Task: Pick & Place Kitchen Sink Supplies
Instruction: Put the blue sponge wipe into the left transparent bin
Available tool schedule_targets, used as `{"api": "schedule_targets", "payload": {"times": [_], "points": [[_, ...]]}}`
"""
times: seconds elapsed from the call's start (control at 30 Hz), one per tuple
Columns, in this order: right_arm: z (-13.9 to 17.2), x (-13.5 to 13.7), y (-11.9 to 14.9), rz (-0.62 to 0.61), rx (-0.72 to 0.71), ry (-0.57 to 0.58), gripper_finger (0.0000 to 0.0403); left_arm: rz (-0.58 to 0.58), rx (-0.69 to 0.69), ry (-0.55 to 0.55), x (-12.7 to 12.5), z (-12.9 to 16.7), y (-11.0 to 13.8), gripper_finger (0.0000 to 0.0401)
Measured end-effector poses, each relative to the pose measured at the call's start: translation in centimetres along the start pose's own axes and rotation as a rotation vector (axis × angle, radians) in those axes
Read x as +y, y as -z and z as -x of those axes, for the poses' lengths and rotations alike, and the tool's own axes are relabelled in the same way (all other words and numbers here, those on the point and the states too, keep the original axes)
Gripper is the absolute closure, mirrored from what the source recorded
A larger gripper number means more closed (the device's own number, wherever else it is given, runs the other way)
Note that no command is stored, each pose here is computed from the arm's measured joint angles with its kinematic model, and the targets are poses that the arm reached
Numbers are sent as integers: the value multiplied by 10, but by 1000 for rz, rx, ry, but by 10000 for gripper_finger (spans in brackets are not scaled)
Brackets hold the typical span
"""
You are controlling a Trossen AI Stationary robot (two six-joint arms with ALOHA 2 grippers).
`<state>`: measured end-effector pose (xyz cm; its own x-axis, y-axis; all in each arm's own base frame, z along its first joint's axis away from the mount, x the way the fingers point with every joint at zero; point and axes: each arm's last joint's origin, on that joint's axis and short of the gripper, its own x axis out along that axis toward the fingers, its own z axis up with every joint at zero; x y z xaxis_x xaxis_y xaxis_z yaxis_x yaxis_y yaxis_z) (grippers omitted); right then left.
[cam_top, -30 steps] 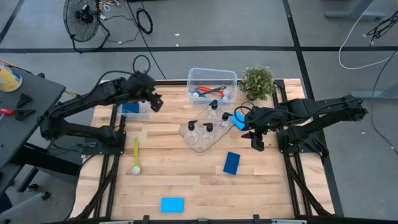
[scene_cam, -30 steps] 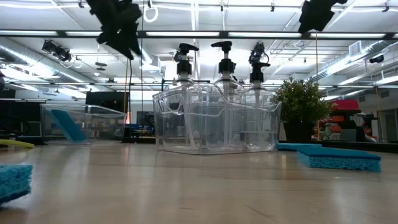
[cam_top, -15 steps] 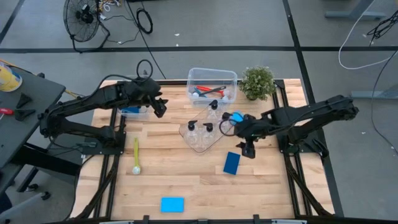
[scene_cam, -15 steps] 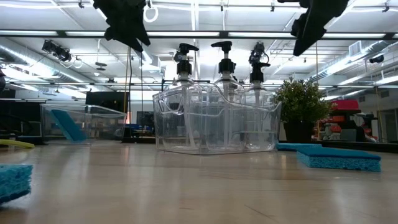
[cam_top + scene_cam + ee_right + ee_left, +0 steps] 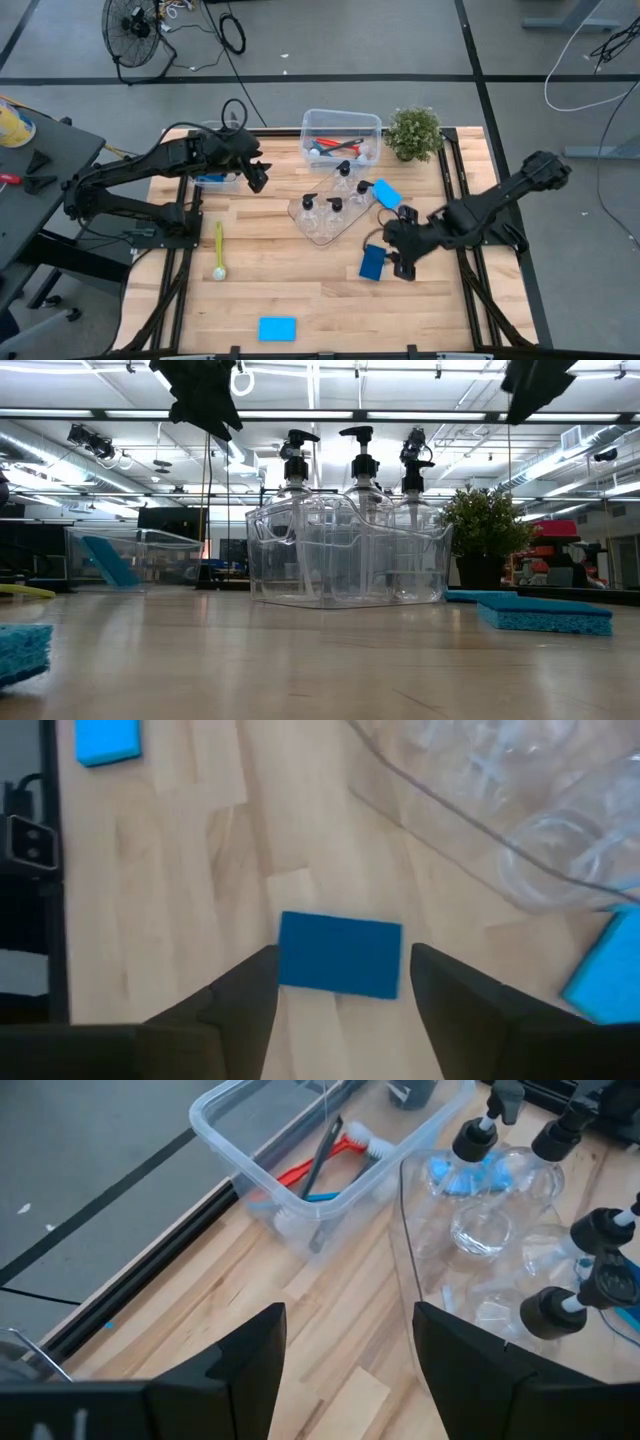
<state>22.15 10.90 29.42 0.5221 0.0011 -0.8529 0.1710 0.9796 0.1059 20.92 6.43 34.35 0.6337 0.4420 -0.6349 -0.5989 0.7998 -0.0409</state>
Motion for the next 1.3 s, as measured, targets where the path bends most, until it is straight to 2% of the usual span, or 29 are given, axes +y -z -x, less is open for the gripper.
{"api": "schedule_targets", "payload": {"times": [0.23, 0.37, 0.57, 0.7, 0.83, 0.93, 1.13, 1.3], "points": [[-2, 15, 21, -48, -22, 36, 177, 2, -4, 1, 0, 0, 0, 179], [-27, 15, 44, -87, 20, 25, 177, 10, -14, 4, 0, 0, -1, 179], [-63, 10, 68, -104, -28, -46, 177, 5, -17, 5, 0, 0, -2, 179], [-82, 1, 83, -116, -46, -59, 176, 5, -14, 15, -1, 0, -2, 179], [-95, -12, 94, -98, -60, -7, 176, 7, -17, 32, -1, 0, -2, 179], [-104, -22, 96, -94, -91, 1, 176, 8, -21, 33, -1, 0, -3, 179], [-120, -39, 99, -156, -171, -67, 176, 36, -27, 35, -2, 0, -3, 179], [-126, -50, 101, -189, -208, -61, 176, 36, -27, 34, -2, 0, -3, 179]]}}
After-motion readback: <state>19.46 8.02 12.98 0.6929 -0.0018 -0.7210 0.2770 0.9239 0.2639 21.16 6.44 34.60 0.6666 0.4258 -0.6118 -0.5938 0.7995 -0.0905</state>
